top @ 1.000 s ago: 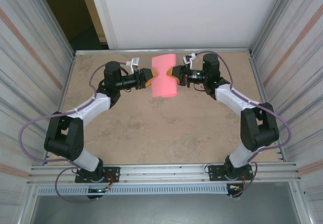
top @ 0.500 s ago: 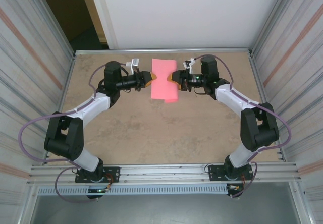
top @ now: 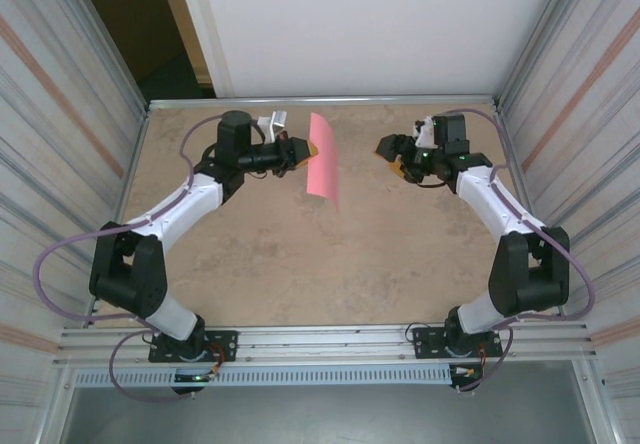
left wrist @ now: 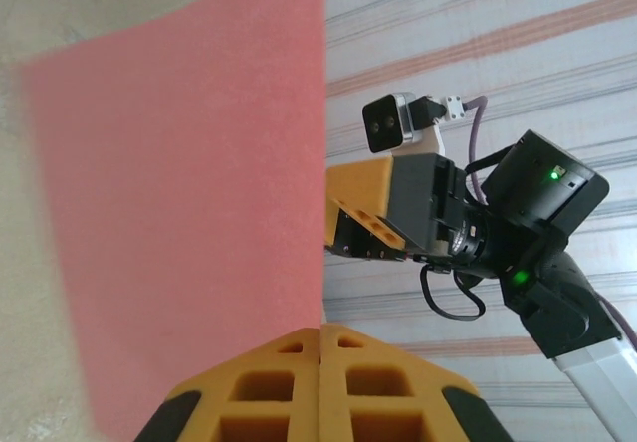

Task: Fold a paper plane with a square sheet of paper (pick it up from the middle)
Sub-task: First fold in half a square sheet of paper at the center of the table.

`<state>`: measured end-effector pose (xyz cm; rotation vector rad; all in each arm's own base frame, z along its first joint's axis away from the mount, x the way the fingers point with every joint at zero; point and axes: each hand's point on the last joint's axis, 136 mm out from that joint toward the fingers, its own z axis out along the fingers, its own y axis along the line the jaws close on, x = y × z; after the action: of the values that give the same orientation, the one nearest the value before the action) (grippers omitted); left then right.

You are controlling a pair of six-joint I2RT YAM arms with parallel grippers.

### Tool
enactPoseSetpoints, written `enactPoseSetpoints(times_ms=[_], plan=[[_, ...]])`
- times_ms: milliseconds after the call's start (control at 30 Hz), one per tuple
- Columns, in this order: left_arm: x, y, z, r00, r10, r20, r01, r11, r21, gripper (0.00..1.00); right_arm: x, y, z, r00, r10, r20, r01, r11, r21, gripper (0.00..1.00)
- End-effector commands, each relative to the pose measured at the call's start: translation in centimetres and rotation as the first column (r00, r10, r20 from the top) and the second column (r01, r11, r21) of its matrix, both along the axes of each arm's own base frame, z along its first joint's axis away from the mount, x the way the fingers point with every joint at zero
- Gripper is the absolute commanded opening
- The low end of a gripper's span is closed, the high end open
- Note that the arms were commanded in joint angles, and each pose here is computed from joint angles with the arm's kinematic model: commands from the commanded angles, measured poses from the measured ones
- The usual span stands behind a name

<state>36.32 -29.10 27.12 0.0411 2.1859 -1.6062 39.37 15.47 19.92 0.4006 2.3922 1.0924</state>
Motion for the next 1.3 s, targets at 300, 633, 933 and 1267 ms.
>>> enactPoseSetpoints(times_ms=[300,633,933,1267], plan=[[0.2,5.2,-9.6,0.966,0.132,-0.222,-0.059,0.949,0.309,0.00,-1.4,-1.2,-2.8,0.999,-0.025,-0.047,0.015,0.980,-0.200,0.69],[-0.8,10.3,-15.7,0.955,0.196,-0.224,0.025,0.699,0.715,0.00,-2.7,8.1,-7.0,0.971,0.197,-0.137,-0.217,0.966,-0.143,0.58],[-0.3,10.4,-16.8,0.965,0.194,-0.175,0.051,0.518,0.854,0.00,-3.3,14.1,-12.2,0.924,0.298,-0.241,-0.312,0.950,-0.018,0.38],[-0.6,8.4,-16.5,0.969,0.187,-0.161,0.043,0.513,0.857,0.00,-4.1,14.0,-17.2,0.894,0.284,-0.348,-0.319,0.947,-0.046,0.31]])
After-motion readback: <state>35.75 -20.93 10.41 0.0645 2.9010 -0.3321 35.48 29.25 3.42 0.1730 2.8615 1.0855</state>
